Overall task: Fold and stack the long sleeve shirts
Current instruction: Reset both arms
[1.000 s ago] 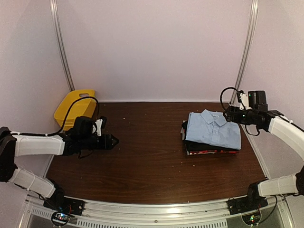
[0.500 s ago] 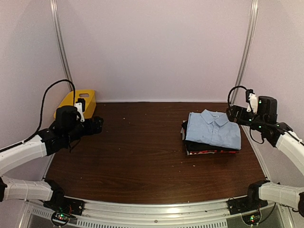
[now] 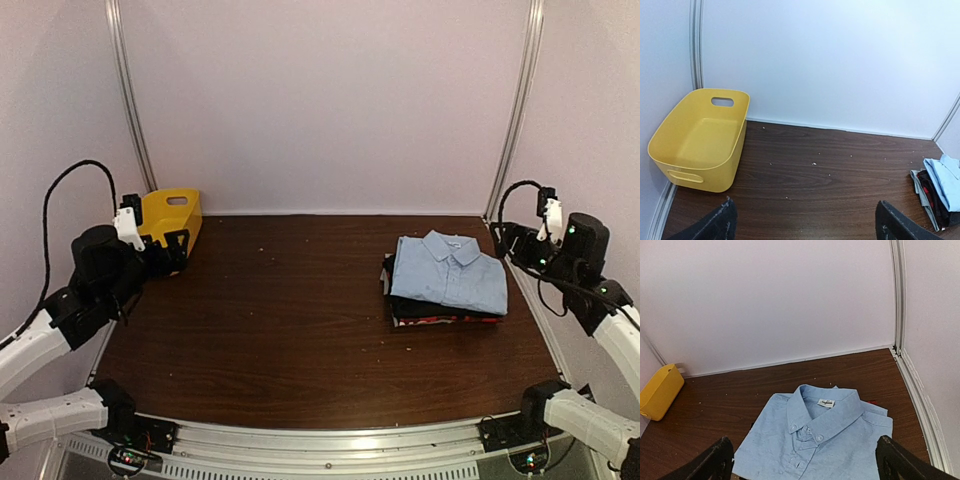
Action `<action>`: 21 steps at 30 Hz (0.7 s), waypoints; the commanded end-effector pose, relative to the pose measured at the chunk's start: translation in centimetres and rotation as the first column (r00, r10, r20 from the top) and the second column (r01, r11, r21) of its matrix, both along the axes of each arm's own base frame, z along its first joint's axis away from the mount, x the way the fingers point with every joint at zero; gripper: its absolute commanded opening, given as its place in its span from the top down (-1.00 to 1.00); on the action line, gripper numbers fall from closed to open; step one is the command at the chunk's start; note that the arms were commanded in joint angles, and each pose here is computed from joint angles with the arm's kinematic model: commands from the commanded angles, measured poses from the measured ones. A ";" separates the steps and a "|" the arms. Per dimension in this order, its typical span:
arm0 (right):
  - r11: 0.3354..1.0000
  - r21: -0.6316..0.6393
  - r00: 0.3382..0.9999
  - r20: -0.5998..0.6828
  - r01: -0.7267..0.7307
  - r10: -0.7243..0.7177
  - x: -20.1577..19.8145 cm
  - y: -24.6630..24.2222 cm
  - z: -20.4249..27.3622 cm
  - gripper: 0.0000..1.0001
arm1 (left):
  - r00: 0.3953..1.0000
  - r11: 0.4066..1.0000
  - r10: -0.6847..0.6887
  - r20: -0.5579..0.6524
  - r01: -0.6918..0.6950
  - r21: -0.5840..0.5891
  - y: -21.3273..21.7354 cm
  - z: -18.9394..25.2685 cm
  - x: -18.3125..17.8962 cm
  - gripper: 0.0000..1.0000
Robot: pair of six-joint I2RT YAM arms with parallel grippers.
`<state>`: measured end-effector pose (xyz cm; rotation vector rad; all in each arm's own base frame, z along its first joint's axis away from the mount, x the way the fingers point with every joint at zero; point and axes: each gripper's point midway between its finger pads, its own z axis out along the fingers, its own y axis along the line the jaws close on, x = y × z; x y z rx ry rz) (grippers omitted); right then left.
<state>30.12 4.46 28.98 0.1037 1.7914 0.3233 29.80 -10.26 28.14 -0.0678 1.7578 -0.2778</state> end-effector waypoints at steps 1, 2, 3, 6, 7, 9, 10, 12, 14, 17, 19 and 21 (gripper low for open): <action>1.000 -0.001 0.998 0.065 0.003 -0.003 -0.9 -0.1 1.2 -1.00 | 0.995 0.999 0.036 0.095 -0.034 -0.016 1.5 1.2 -1.2 -0.95; 1.000 -0.006 0.998 0.069 0.015 -0.014 -1.0 -0.4 1.3 -1.00 | 0.994 0.999 0.039 0.106 -0.037 -0.023 1.7 1.5 -1.4 -0.95; 1.000 -0.011 0.997 0.072 0.023 -0.023 -1.1 -0.5 1.3 -1.00 | 0.992 0.999 0.044 0.117 -0.041 -0.030 1.9 1.8 -1.6 -0.95; 0.999 -0.024 0.997 0.074 0.039 -0.037 -1.2 -0.8 1.4 -1.00 | 0.991 0.999 0.048 0.122 -0.044 -0.029 2.0 2.0 -1.7 -0.95; 0.999 -0.026 0.996 0.074 0.043 -0.041 -1.2 -0.9 1.4 -1.00 | 0.992 0.999 0.047 0.118 -0.044 -0.026 1.9 1.9 -1.6 -0.95; 0.999 -0.028 0.996 0.075 0.046 -0.044 -1.2 -1.0 1.5 -1.00 | 0.994 0.999 0.043 0.103 -0.041 -0.020 1.7 1.7 -1.3 -0.95; 0.998 -0.028 0.996 0.078 0.048 -0.046 -1.2 -1.0 1.6 -1.00 | 0.994 0.999 0.042 0.096 -0.040 -0.016 1.6 1.6 -1.2 -0.95; 0.998 -0.028 0.995 0.080 0.054 -0.052 -1.2 -1.1 1.7 -1.00 | 0.995 0.999 0.043 0.088 -0.041 -0.015 1.5 1.5 -1.1 -0.95; 0.998 -0.029 0.995 0.080 0.059 -0.056 -1.2 -1.2 1.8 -0.99 | 0.995 0.999 0.042 0.085 -0.041 -0.017 1.5 1.5 -1.0 -0.95; 0.998 -0.030 0.995 0.078 0.061 -0.058 -1.1 -1.2 1.8 -1.00 | 0.995 0.999 0.039 0.090 -0.038 -0.018 1.4 1.6 -1.0 -0.95; 0.998 -0.031 0.995 0.076 0.060 -0.057 -1.1 -1.2 1.6 -1.00 | 0.995 0.999 0.037 0.089 -0.036 -0.014 1.3 1.5 -0.9 -0.95; 0.998 -0.032 0.996 0.073 0.060 -0.057 -1.1 -1.2 1.5 -1.00 | 0.996 0.999 0.038 0.084 -0.037 -0.010 1.3 1.3 -0.8 -0.95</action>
